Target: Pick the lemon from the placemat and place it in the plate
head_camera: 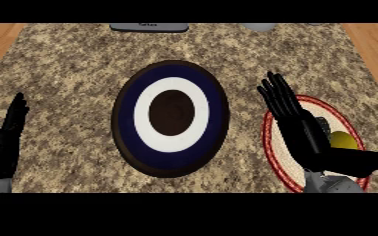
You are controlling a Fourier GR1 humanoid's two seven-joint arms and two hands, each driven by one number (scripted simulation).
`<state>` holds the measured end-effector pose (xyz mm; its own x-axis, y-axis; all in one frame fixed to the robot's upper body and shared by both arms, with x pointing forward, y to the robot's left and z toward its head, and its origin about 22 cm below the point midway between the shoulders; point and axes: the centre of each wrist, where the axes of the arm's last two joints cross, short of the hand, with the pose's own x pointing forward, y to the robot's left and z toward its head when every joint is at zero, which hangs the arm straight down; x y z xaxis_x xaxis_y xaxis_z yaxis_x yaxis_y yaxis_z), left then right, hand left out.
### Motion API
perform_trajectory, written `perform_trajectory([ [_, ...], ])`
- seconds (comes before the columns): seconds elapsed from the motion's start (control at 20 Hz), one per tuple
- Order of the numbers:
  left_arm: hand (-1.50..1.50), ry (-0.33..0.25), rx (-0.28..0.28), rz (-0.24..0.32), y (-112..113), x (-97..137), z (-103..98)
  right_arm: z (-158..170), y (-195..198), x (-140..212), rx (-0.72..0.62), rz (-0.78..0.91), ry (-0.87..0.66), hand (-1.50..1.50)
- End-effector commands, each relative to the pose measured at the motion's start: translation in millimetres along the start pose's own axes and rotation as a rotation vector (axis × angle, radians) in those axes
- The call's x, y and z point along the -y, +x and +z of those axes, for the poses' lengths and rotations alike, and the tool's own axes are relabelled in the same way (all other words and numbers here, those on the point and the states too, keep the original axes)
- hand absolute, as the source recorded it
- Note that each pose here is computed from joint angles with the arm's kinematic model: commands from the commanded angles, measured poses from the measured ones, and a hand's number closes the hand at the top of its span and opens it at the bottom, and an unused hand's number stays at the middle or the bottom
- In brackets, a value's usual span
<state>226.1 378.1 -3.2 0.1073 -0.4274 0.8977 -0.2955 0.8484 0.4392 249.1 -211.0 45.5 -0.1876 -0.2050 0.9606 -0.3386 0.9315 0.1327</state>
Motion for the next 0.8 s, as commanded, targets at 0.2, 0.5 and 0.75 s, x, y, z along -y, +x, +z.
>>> perform_trajectory([
  [0.2, 0.00, -0.024, 0.035, -0.053, -2.7, -7.1, 7.1, 20.0, 40.0, 79.3, 0.341, -0.063, -0.821, -1.50],
  [0.5, 0.00, -0.089, 0.005, -0.040, -11.1, 2.8, 22.8, 76.8, 27.1, 121.5, 0.369, 0.329, -1.564, -1.50],
  [0.75, 0.00, -0.171, 0.044, -0.020, -0.5, 22.6, 32.3, 63.4, 40.2, 81.8, 0.538, 0.381, -1.806, -1.50],
])
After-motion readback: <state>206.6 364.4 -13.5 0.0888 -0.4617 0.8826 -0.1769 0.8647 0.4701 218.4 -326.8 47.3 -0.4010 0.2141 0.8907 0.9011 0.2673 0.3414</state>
